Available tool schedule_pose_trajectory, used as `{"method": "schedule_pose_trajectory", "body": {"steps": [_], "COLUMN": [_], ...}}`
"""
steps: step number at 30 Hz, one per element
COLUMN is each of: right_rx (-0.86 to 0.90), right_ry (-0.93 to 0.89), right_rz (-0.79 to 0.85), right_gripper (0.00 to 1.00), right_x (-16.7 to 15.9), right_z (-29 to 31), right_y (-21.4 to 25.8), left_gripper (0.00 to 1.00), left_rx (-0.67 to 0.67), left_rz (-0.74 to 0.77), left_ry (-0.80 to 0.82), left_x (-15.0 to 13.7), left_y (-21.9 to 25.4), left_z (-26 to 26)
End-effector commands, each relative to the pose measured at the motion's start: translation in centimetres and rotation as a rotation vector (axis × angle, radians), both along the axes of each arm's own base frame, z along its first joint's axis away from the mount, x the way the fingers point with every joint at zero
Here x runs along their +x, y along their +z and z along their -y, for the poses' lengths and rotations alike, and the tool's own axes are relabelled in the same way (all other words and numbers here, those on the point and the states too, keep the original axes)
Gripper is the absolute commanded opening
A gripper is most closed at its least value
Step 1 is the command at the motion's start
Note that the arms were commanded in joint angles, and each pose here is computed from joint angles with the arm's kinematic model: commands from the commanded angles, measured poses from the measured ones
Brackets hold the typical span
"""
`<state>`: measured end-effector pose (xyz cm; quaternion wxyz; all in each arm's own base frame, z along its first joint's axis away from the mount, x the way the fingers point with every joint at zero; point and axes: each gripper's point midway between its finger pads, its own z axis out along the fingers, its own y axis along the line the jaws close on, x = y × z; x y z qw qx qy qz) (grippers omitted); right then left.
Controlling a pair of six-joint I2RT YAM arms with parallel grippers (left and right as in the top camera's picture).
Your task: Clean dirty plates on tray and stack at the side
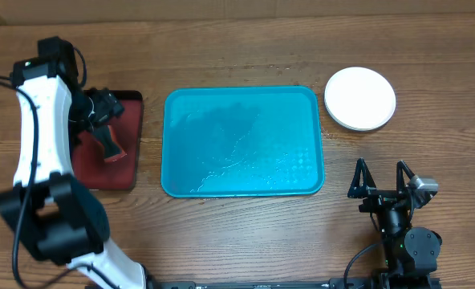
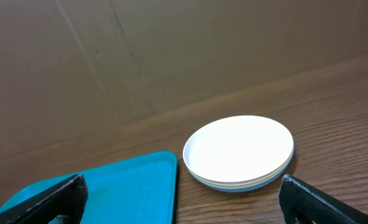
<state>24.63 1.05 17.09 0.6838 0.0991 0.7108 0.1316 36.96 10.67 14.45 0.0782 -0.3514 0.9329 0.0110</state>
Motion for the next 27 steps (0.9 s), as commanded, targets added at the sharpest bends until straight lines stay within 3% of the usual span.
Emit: {"method": "schedule_pose_trajectory", "body": {"steps": [1,7,12,20,27], "right_rx": [-0.007,-0.007,-0.007,-0.007,-0.007], "right_ry": [-0.004,-0.004,-0.004,-0.004,-0.004], "right_rz": [0.006,0.006,0.006,0.006,0.006], "right_gripper": [1.00,1.00,1.00,1.00,1.00], "right_x": [0.0,0.0,0.0,0.0,0.0], "right_z": [0.0,0.0,0.0,0.0,0.0], "right_y": [-0.1,-0.1,-0.1,-0.1,-0.1], "left_gripper": [1.00,1.00,1.00,1.00,1.00], "left_rx": [0.035,0.061,0.073,0.152,0.255], "left_rz": [0.173,0.360,0.470,0.614,0.758], "left_ry": [-0.101,-0.394,-0.614,-0.628,-0.718], "left_x": [0.2,-0.2,-2.9,-7.1,-8.5], "left_y": [4.3,6.3,5.9,4.9,4.6], "left_z": [2.1,6.2,9.6,9.9,10.4]}}
